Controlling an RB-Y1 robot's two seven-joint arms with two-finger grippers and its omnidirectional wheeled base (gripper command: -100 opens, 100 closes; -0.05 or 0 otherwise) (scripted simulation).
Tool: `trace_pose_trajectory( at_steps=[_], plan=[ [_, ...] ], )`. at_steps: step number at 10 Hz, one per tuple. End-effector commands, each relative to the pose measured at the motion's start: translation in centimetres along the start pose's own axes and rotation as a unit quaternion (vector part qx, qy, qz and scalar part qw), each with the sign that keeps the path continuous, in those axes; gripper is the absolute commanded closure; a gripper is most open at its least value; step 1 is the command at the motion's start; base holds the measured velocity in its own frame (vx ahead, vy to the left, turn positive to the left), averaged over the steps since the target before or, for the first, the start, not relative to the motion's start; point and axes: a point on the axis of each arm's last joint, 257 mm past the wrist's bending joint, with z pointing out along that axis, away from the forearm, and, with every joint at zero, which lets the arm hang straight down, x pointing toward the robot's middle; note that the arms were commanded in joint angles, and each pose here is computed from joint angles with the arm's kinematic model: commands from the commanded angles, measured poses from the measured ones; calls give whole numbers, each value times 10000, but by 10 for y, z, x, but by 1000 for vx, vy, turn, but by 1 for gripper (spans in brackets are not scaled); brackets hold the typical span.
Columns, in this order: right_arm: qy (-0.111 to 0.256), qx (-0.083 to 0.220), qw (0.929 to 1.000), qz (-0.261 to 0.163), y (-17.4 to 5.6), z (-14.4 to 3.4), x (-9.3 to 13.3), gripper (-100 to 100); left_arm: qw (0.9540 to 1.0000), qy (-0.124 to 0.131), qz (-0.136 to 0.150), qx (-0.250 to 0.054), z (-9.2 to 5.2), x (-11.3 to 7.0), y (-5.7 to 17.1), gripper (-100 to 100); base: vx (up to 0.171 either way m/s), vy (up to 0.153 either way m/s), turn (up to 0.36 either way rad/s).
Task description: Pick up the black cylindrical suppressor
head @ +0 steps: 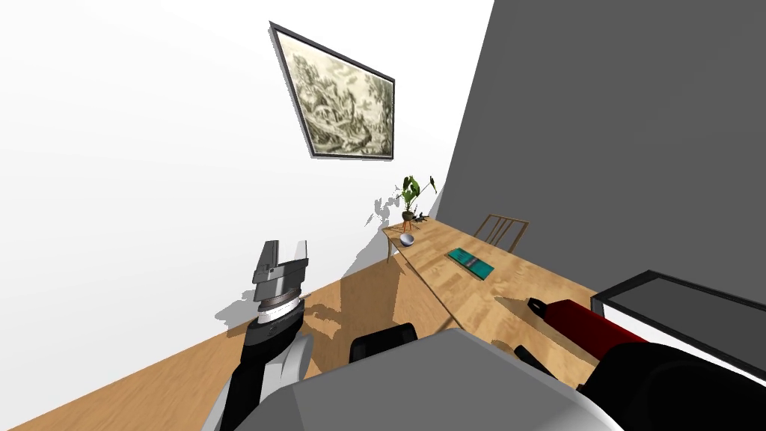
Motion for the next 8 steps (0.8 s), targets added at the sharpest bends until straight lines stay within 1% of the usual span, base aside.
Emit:
trace_pose_trajectory(
  at_steps=[1, 3, 4, 5, 7, 8],
  plan=[
    [-20, -18, 10000, 1, 4, -2, 9, 100, 10000, 0, 0, 0, 0, 0, 0, 0, 100, -17, -24],
    [-68, -38, 9999, -120, 6, -2, 6, 100, 10000, 0, 0, 1, 0, 0, 0, 0, 26, -12, 0],
    [-23, -5, 10000, -8, 12, -7, 28, 100, 10000, 0, 0, 1, 0, 0, 0, 0, 90, -13, 4],
    [-72, -33, 10000, -35, 14, -7, 28, 100, 10000, 0, 0, 0, 0, 0, 0, 0, 96, -27, -32],
    [-99, -41, 9999, -125, 15, -7, 26, 100, 10000, 0, 0, 1, 0, 0, 0, 0, 26, -11, 2],
    [-30, 12, 10000, -8, 21, -13, 49, 100, 10000, 0, 0, 1, 0, 0, 0, 0, 77, -9, -1]
  ],
)
